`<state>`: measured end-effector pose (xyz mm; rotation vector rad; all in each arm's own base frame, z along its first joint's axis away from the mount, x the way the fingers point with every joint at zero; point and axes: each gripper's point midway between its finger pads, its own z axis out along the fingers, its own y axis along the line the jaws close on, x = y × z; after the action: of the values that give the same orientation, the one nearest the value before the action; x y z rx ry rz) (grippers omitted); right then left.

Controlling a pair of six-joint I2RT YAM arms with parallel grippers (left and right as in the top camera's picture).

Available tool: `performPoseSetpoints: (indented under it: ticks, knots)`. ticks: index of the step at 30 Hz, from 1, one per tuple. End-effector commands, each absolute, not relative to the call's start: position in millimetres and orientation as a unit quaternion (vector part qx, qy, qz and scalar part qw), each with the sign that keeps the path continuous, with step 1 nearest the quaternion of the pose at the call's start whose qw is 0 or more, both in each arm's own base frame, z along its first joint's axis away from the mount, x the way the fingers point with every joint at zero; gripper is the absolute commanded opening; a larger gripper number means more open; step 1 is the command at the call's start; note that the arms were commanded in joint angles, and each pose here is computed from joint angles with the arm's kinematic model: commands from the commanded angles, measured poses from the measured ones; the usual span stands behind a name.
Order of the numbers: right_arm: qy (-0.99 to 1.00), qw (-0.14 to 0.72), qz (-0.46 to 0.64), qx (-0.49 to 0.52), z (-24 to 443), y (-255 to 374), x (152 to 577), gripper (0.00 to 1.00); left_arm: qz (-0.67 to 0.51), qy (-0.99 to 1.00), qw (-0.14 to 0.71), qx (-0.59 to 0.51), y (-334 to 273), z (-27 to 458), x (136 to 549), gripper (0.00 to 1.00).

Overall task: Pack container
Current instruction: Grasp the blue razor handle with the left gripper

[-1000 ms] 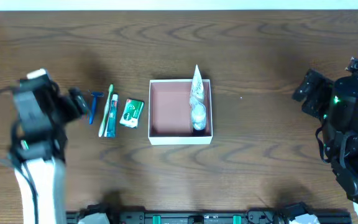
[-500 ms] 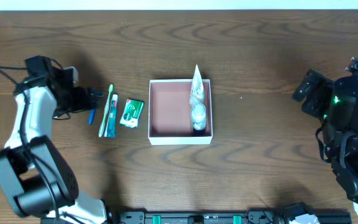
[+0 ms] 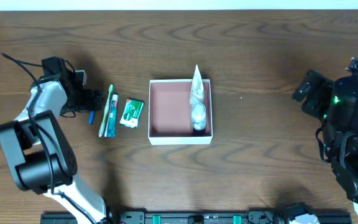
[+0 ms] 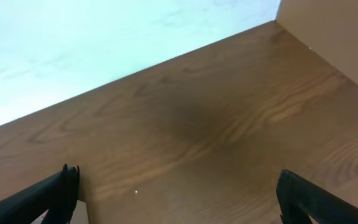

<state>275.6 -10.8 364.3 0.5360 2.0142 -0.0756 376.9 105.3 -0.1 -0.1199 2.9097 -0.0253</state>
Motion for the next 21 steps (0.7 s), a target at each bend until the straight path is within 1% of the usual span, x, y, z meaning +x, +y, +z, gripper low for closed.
performPoseSetpoints:
  ticks: [1, 5, 7, 10, 11, 15, 20, 21]
  knots:
    - [0.829, 0.507, -0.038, 0.232, 367.0, -16.5, 274.6, 0.99, 0.000, 0.994, 0.110, -0.017, 109.6, -7.7, 380.5, 0.88]
    - [0.829, 0.507, -0.038, 0.232, 367.0, -16.5, 274.6, 0.99, 0.001, 0.994, 0.108, -0.001, 109.8, -13.6, 381.1, 0.73]
    - [0.829, 0.507, -0.038, 0.232, 367.0, -16.5, 274.6, 0.99, 0.001, 0.994, 0.108, -0.001, 109.8, -14.6, 381.8, 0.61]
    - [0.829, 0.507, -0.038, 0.232, 367.0, -16.5, 274.6, 0.99, 0.000, 0.994, 0.109, 0.000, 108.8, -15.4, 382.5, 0.50]
    - [0.829, 0.507, -0.038, 0.232, 367.0, -16.5, 274.6, 0.99, 0.000, 0.994, 0.109, 0.001, 108.0, -15.4, 382.7, 0.46]
    - [0.829, 0.507, -0.038, 0.232, 367.0, -16.5, 274.6, 0.99, -0.001, 0.994, 0.108, 0.009, 101.4, -15.4, 384.3, 0.44]
    - [0.829, 0.507, -0.038, 0.232, 367.0, -16.5, 274.6, 0.99, -0.003, 0.994, 0.108, 0.026, 88.8, -15.4, 387.3, 0.23]
    - [0.829, 0.507, -0.038, 0.232, 367.0, -16.5, 274.6, 0.99, -0.003, 0.994, 0.108, 0.028, 86.9, -15.4, 387.7, 0.21]
